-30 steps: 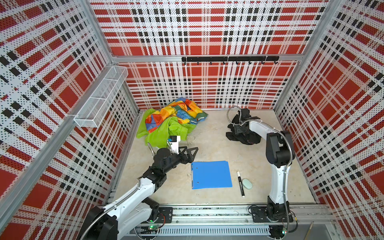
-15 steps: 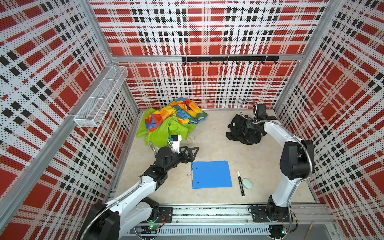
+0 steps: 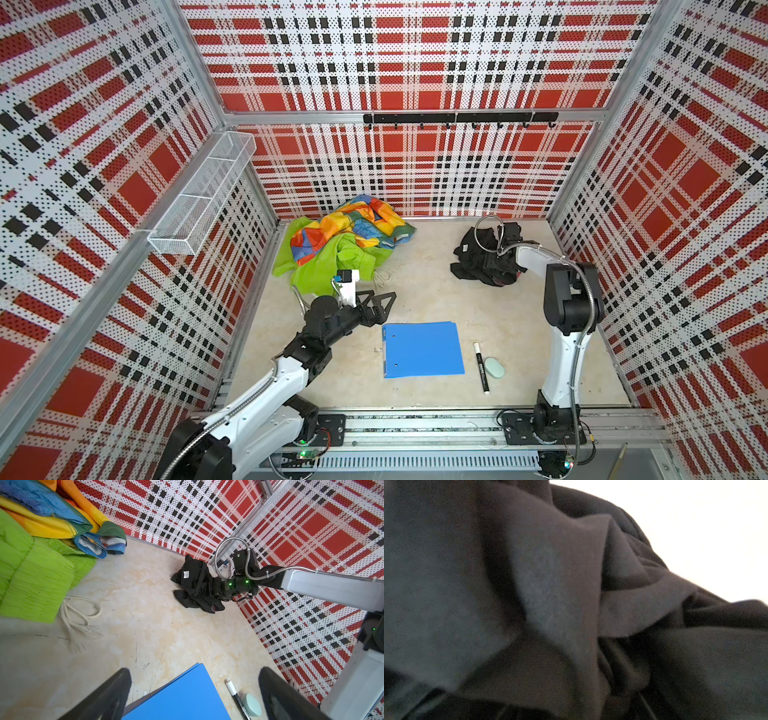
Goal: Pick out a specific cloth from the pile
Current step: 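Drag the black t-shirt with the right gripper to the far corner away from the pile, then open the right gripper and draw it back while the left gripper retracts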
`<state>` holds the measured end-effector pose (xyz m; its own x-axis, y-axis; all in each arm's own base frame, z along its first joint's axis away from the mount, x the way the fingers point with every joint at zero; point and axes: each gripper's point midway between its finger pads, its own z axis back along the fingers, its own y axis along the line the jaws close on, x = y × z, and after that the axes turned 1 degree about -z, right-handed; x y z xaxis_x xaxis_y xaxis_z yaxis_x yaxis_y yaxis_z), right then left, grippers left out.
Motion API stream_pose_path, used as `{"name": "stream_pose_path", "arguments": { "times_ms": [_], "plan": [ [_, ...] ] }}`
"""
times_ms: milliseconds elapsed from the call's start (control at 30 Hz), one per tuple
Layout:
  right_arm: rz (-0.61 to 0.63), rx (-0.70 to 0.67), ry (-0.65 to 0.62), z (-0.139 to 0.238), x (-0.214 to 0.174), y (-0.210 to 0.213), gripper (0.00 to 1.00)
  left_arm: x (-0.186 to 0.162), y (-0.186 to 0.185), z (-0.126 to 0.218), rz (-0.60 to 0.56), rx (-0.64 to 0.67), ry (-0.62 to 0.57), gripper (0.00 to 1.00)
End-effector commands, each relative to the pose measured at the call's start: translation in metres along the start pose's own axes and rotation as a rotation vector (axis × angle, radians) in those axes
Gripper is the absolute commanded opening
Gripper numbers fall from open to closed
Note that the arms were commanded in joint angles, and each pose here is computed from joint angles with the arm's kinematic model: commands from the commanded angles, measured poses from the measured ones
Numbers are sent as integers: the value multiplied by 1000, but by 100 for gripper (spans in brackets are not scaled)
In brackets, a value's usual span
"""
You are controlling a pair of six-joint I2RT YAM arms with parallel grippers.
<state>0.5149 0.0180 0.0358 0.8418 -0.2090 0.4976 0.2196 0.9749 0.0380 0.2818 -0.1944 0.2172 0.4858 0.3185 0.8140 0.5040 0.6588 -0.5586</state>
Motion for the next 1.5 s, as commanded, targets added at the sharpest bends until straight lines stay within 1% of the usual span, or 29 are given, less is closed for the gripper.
{"name": "stream_pose_path", "arguments": {
  "times_ms": [0,133,233,367,533,600,767,867,900,1000,1067,1133,1267,1367,1467],
  "plan": [
    [12,-21,-27,-3,8,0,67,0,4,3,3,17,-6,99],
    [17,-11,-55,9,24,3,68,1,5,3,4,21,-6,99],
    [15,-7,-102,30,35,3,70,3,5,3,-3,27,-8,99],
    [16,-7,-175,72,49,-1,72,8,8,6,-22,50,-6,99],
    [0,15,-281,131,55,-7,76,14,11,9,-29,66,-18,99],
    [-2,39,-319,154,55,-6,80,17,13,10,-39,79,-19,99],
    [19,115,-389,201,43,1,90,26,25,14,-72,165,-1,99],
    [17,161,-433,223,31,2,97,31,38,17,-90,245,8,99],
    [14,179,-441,229,25,2,100,33,46,20,-98,293,8,99],
    [6,221,-484,246,10,1,100,42,68,28,-150,432,2,99],
    [23,287,-509,259,-2,6,100,49,84,37,-146,535,-19,99],
    [26,350,-560,272,-13,10,100,55,103,47,-136,633,-49,99],
    [5,427,-609,286,-35,10,100,62,137,67,-123,797,-112,99],
    [-34,438,-623,289,-44,5,100,61,158,72,-165,827,-128,99],
    [-63,410,-626,287,-47,-2,100,63,181,86,-188,932,-171,99]
  ]
}}
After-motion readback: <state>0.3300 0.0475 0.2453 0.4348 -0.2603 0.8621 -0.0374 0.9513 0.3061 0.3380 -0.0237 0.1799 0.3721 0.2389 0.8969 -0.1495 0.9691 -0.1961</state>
